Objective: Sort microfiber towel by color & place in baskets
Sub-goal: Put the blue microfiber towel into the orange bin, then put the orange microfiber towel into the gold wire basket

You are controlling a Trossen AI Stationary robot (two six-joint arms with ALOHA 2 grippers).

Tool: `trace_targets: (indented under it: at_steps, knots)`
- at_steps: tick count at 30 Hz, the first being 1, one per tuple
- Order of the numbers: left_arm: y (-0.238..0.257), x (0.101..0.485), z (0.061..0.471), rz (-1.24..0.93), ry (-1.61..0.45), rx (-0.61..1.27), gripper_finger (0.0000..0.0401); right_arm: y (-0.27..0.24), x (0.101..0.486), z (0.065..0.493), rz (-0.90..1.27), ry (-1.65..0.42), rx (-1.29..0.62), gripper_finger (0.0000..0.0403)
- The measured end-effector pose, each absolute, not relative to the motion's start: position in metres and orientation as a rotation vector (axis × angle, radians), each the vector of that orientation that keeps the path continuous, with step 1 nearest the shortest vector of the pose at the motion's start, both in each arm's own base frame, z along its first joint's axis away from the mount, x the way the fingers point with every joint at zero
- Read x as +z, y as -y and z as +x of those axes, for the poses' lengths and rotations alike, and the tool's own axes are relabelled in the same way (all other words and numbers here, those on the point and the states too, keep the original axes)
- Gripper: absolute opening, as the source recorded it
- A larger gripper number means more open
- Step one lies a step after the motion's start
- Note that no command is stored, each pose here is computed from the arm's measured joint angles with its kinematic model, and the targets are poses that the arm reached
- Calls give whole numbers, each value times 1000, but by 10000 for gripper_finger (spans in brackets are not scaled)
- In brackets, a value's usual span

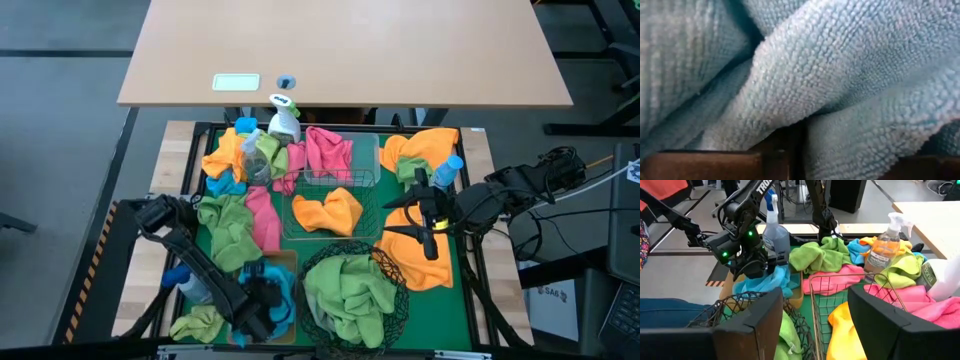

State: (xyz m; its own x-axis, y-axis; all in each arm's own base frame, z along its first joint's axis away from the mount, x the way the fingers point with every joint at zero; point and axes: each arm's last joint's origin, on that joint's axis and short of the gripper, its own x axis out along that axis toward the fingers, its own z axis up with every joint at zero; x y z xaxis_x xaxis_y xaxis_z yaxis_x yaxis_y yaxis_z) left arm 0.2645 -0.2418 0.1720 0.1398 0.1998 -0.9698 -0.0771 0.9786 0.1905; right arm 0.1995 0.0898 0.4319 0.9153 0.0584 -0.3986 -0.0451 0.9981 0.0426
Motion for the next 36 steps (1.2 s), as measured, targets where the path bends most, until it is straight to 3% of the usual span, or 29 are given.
trace_targets:
  at_steps: [23,36]
  knots:
    - [223,255,240,-100,-1338,33,118,-88,425,197,42,-482,34,223]
    - [217,301,234,-279,-1126,-122,118,-98,366,212,89,-985,-131,223]
